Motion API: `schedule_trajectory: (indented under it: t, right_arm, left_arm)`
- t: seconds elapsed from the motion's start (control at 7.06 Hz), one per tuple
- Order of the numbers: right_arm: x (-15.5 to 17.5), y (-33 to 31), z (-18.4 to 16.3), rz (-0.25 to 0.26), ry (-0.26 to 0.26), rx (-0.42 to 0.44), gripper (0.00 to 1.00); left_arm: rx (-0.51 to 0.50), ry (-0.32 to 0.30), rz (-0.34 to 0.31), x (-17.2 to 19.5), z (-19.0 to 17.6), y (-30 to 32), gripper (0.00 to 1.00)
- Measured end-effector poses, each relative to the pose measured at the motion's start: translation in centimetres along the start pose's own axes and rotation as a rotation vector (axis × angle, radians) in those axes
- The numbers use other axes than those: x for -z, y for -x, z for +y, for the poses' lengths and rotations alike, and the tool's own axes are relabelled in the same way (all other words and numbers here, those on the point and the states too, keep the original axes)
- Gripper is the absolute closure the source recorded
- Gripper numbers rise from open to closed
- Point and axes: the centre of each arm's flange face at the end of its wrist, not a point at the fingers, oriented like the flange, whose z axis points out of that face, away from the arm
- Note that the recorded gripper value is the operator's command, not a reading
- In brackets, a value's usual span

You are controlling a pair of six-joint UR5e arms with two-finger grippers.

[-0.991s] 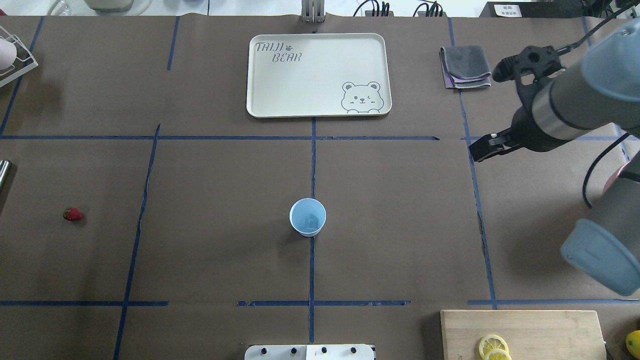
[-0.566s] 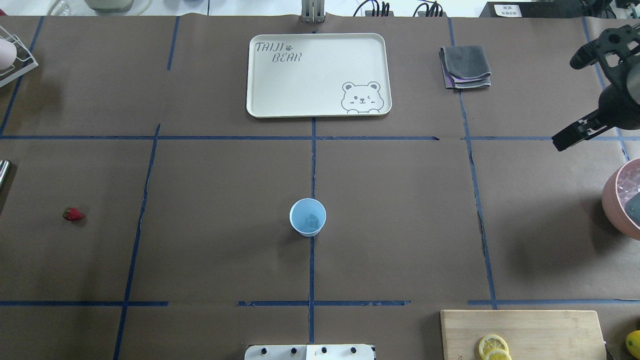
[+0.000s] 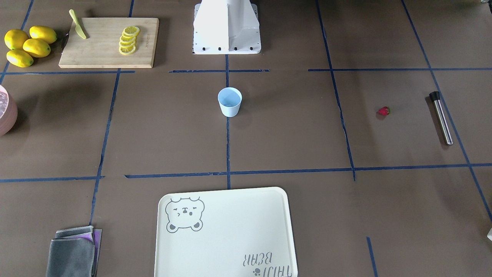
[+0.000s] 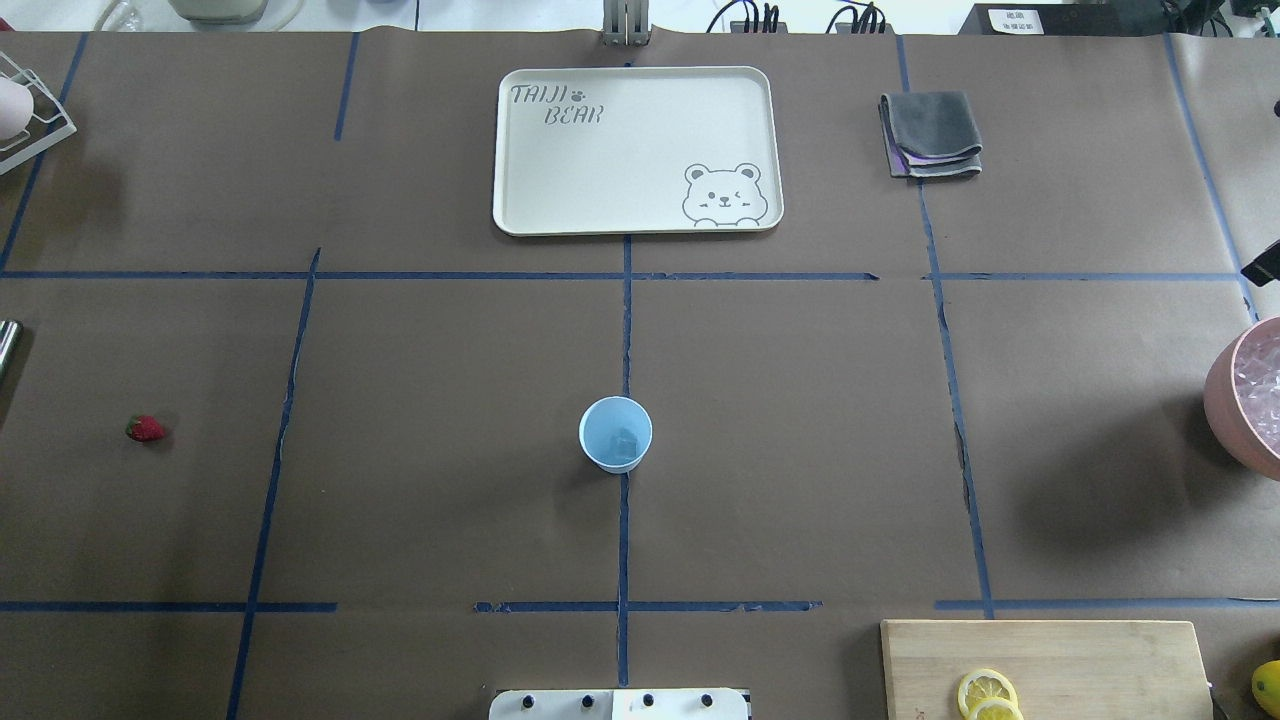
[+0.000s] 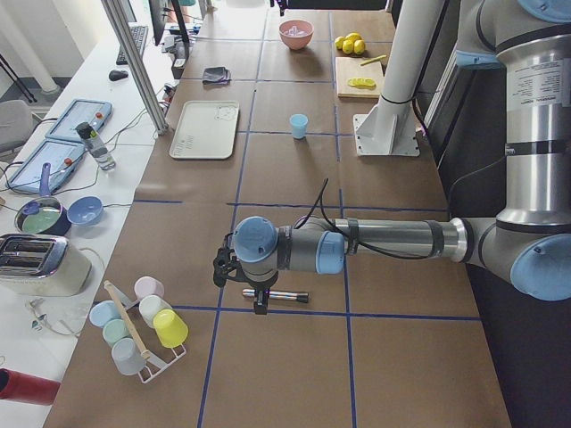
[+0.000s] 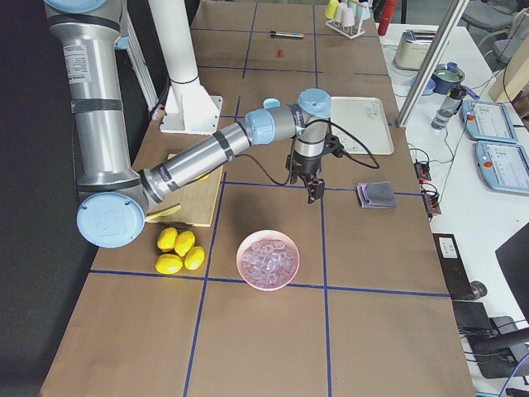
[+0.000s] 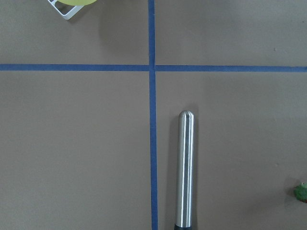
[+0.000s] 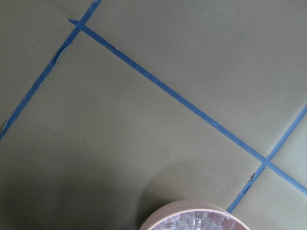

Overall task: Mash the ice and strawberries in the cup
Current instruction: 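Grasp another ice cube from the pink bowl with the right gripper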

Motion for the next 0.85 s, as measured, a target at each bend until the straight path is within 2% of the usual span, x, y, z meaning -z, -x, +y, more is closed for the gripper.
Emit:
schedule_trajectory:
  t: [0.28,0.57,0.85]
  right_arm:
    - [-2.0,-3.8,1.5,-0.033,0.015,0.053,0.01]
    - [-6.1,-7.0,3.7,-0.042,0.022,0.109,0.01]
    - [-9.6,-8.1,7.7,-0.057,-0.015,0.144,0.02]
  left_arm:
    - [0.001,0.001,0.0,0.0,0.0,0.0,0.0]
    - [0.002,0.001,0.0,0.0,0.0,0.0,0.0]
    - [0.001,0.001,0.001,0.0,0.1,0.0,0.0]
